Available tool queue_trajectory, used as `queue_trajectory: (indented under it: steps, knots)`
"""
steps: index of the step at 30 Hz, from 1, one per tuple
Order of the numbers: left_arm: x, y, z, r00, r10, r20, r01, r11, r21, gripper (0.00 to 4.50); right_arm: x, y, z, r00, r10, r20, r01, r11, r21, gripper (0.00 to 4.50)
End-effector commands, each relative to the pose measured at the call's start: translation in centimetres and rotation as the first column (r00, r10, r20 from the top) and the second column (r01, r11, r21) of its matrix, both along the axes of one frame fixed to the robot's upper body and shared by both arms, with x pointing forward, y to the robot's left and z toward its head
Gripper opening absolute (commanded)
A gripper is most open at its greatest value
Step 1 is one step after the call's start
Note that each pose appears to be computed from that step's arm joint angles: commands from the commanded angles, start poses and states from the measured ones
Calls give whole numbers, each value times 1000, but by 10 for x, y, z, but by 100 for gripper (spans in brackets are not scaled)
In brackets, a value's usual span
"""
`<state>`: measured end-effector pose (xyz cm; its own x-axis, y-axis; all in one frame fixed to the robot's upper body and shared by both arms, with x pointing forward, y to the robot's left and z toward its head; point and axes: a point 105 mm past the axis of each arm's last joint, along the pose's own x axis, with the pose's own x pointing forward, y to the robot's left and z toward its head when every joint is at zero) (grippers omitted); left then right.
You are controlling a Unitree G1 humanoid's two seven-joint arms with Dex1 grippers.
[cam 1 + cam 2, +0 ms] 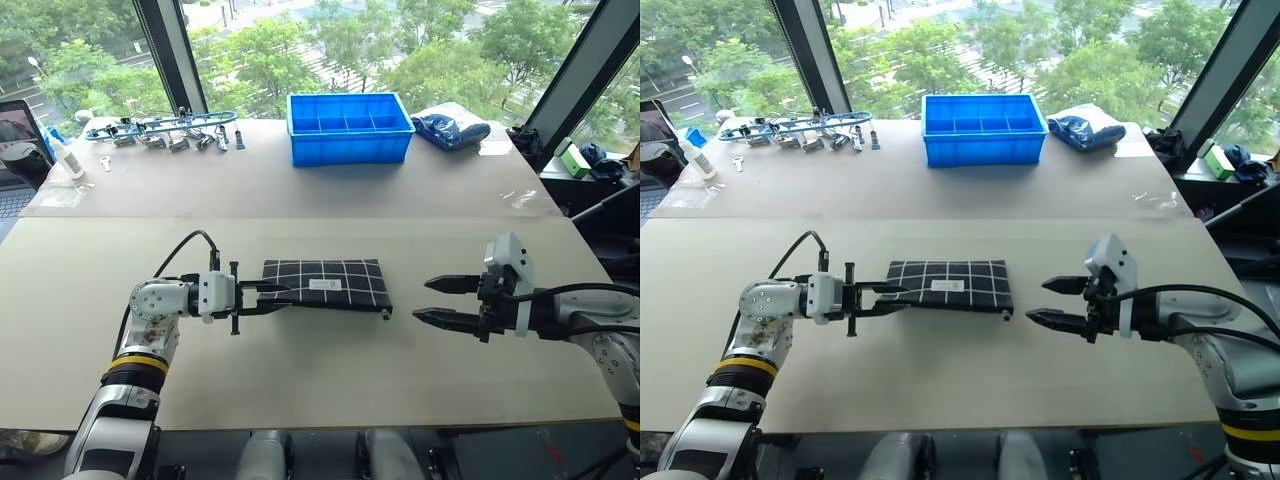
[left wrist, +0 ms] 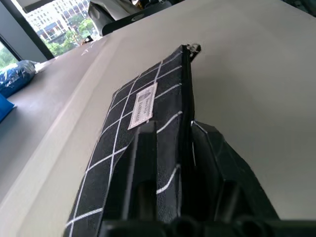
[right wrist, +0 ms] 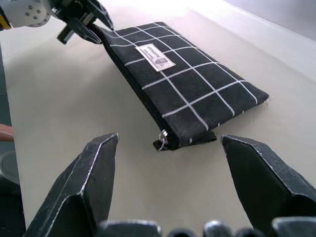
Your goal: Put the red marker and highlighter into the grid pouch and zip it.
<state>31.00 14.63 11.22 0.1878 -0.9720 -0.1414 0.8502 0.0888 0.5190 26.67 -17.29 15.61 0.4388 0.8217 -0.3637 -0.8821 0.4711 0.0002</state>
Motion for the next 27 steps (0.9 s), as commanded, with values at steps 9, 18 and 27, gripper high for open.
queue_trajectory:
  steps: [9,18,27]
  knots:
    - [-13,21,14,912,122,-393,-167,982,-83,445,6,-9,8,999,-44,31,44,999,16,370]
    - [-11,112,30,556,507,-658,-764,624,-164,445,22,-36,4,981,-181,76,175,981,78,370]
    - [-32,155,25,410,633,-657,-891,433,-139,445,35,-47,-3,972,-225,64,220,972,83,370]
